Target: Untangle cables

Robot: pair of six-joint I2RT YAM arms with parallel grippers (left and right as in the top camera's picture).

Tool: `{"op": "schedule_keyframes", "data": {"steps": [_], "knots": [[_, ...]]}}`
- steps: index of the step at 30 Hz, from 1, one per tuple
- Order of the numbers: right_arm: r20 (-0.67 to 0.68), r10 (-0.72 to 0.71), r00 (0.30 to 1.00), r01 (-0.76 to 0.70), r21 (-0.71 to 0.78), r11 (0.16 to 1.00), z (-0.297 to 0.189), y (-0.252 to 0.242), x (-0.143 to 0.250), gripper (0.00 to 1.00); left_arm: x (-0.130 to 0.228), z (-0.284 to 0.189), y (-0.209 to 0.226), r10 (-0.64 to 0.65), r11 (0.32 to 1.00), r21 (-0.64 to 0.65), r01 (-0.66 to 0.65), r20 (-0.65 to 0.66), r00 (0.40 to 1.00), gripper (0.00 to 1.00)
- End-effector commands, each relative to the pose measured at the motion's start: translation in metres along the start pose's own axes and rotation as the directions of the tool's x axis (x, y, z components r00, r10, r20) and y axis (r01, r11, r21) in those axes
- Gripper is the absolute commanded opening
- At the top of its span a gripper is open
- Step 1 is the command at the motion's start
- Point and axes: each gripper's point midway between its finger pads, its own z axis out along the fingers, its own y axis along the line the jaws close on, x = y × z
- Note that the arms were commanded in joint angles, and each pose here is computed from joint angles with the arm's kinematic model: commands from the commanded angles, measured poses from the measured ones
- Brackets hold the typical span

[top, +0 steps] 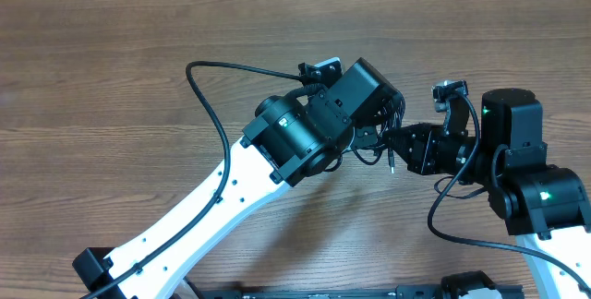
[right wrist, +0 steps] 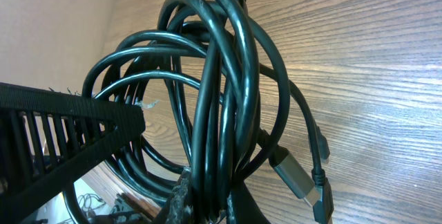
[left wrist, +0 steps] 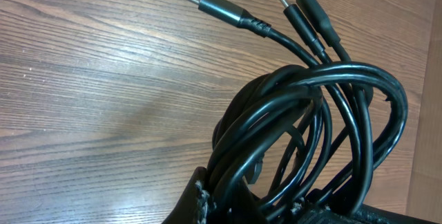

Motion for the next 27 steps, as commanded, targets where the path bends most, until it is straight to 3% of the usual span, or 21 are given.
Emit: {"op": "schedule_keyframes", "data": {"steps": [1, 18, 27], "knots": [[0.01, -0.029, 1.0, 0.029, -0.027, 0.999, -0.004, 0.009, -0.003, 0.04, 0.008, -0.007, -0.012, -0.024, 0.999, 0.049, 0.025, -0.022, 0.999, 0.04], [0.037, -0.048, 0.998, 0.049, -0.036, 0.998, -0.01, 0.014, -0.005, 0.04, -0.009, -0.007, 0.008, -0.4, 0.915, -0.015, 0.402, 0.081, 0.913, 0.04], [0.114, 0.039, 0.993, -0.042, 0.023, 0.999, -0.022, 0.009, -0.012, 0.04, -0.005, -0.007, 0.02, -0.489, 0.867, -0.056, 0.495, 0.096, 0.867, 0.04]]}}
